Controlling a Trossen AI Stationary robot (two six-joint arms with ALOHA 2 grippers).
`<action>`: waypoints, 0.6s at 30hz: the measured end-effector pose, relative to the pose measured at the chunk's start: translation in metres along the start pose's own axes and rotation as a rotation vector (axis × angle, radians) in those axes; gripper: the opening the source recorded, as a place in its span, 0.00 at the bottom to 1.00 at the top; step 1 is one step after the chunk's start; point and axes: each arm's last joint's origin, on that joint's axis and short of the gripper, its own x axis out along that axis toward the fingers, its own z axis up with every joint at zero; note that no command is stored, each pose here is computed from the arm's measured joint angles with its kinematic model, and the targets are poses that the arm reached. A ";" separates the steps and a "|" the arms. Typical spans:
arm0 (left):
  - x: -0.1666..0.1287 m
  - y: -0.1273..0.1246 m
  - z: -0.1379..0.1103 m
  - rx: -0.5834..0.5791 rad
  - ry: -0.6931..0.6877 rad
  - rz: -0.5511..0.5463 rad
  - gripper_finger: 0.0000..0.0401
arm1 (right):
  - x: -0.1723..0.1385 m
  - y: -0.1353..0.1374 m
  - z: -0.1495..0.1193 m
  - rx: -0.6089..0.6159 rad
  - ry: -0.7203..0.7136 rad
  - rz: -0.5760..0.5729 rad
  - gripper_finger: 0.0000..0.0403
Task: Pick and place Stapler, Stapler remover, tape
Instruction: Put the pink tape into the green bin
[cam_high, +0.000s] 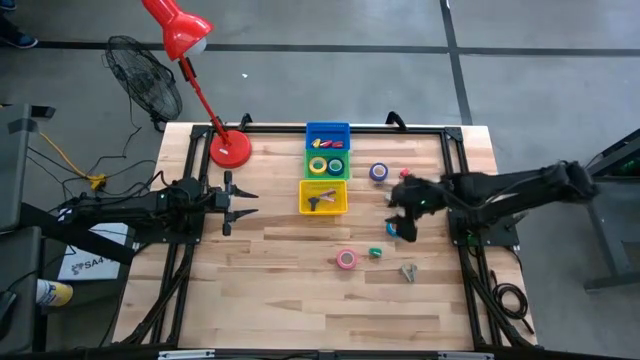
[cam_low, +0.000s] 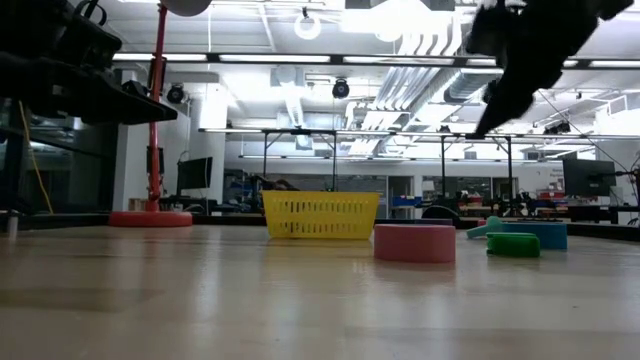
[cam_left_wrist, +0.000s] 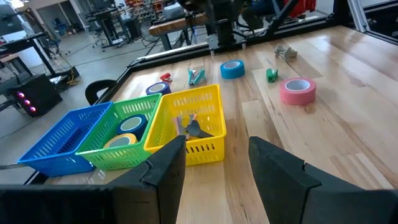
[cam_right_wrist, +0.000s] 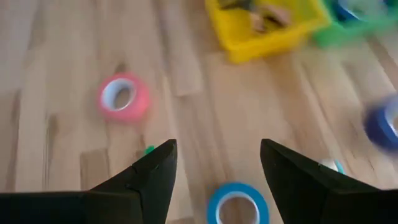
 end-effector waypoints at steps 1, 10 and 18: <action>0.000 0.000 0.000 0.000 0.000 0.000 0.43 | 0.004 0.006 0.003 -0.059 0.007 0.016 0.55; 0.000 0.000 0.000 0.000 0.000 0.000 0.43 | 0.042 0.059 0.020 -0.429 0.080 0.233 0.55; 0.000 0.000 0.000 0.000 0.000 0.000 0.43 | 0.075 0.091 0.032 -0.579 0.132 0.315 0.55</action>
